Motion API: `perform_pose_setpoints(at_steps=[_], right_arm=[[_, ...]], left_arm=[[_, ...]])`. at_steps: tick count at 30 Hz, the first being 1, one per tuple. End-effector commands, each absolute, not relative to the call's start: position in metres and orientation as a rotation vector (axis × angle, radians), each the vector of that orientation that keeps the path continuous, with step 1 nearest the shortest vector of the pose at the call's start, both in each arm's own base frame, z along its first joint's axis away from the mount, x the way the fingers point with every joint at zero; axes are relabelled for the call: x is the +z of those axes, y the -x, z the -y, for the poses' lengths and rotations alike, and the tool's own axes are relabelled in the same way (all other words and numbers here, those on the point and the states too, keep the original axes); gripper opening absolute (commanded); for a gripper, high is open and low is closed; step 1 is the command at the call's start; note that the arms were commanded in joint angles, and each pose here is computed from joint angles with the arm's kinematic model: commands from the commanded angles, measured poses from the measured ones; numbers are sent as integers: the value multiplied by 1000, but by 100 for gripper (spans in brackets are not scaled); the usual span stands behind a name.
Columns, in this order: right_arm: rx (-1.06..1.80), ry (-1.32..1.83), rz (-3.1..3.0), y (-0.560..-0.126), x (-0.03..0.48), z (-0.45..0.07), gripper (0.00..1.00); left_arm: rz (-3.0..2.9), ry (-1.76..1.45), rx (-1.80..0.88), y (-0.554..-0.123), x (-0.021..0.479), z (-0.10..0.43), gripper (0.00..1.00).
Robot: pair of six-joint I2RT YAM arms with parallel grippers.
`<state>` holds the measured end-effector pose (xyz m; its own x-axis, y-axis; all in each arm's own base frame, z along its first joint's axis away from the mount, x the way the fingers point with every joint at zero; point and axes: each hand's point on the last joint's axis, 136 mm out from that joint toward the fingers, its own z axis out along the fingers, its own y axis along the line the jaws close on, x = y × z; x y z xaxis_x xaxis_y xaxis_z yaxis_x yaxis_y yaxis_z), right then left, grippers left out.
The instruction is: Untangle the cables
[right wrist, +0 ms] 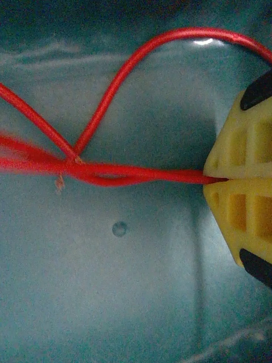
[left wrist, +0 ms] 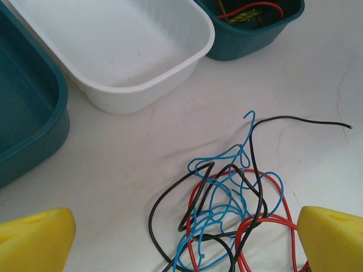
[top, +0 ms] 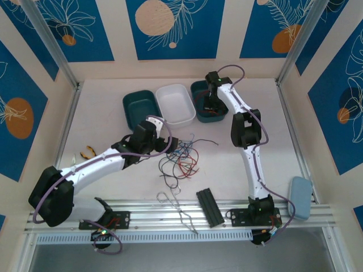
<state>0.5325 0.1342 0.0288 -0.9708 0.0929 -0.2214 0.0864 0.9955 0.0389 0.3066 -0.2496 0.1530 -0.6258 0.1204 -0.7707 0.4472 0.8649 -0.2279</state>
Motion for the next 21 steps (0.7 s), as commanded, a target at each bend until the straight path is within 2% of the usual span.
perform_pose_setpoints(at_steps=[1, 7, 12, 17, 21], right_arm=[[13, -89, -2944, -530, 17, -133, 0], [51, -53, -2932, -539, 7, -142, 0], [106, -12, -2881, -550, 24, -152, 0], [62, 17, -2803, -555, 66, -153, 25], [9, 14, -2735, -554, 102, -147, 33]], left_arm=[[-2191, -399, -558, -311, 168, 257, 100], [-2193, -400, -561, -312, 169, 258, 100], [-2195, -397, -563, -312, 169, 258, 100], [-2190, -389, -567, -311, 171, 258, 100], [-2187, -381, -569, -311, 171, 256, 100]])
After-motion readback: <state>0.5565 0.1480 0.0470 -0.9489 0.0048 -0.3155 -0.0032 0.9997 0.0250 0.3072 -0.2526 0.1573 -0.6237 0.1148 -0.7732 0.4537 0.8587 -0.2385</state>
